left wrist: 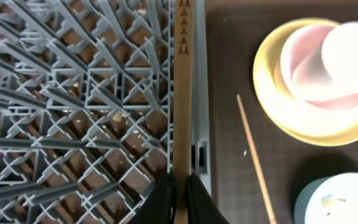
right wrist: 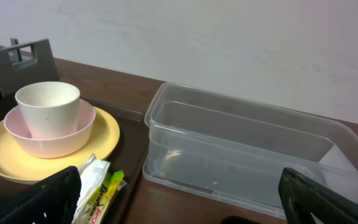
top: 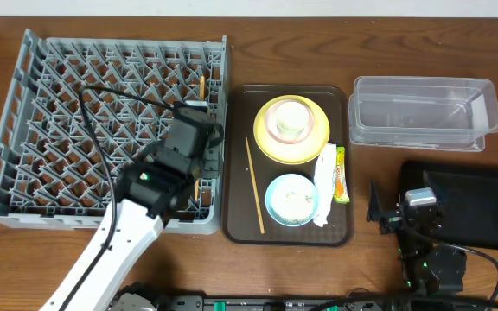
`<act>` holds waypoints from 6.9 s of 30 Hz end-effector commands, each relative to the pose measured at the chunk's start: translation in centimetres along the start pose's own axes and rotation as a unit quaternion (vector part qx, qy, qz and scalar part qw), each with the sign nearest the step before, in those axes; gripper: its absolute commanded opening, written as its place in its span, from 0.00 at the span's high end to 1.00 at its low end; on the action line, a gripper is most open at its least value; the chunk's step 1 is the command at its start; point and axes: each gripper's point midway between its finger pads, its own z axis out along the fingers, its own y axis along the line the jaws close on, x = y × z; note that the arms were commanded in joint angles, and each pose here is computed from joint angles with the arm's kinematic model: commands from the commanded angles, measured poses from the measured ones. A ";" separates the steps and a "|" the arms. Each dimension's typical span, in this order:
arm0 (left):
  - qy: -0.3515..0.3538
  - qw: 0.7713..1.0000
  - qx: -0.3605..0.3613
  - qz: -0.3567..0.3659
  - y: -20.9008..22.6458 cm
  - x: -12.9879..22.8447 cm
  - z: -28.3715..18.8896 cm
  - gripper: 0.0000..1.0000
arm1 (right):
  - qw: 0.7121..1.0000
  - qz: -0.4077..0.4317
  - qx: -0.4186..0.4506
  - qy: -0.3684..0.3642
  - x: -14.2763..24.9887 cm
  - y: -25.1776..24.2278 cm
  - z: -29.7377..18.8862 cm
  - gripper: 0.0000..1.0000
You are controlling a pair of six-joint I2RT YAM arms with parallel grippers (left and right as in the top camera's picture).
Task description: Sort waste into correct bins and load items into the dishwasher
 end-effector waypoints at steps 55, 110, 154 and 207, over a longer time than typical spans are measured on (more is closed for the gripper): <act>0.226 0.971 0.061 -0.056 -10.1 10.9 11.6 0.66 | 1.000 0.007 0.004 0.001 0.1 -0.1 0.0 0.01; -0.004 0.997 0.076 -0.020 -9.9 0.4 4.2 0.92 | 1.000 0.007 0.004 0.001 0.1 -0.1 0.0 0.01; 0.117 0.993 -0.035 -0.004 0.8 3.7 8.8 0.92 | 1.000 0.007 0.004 0.001 0.1 -0.1 0.0 0.01; 0.252 0.937 0.211 0.118 -16.0 5.3 -3.0 0.54 | 1.000 0.007 0.004 0.001 0.1 -0.1 0.0 0.01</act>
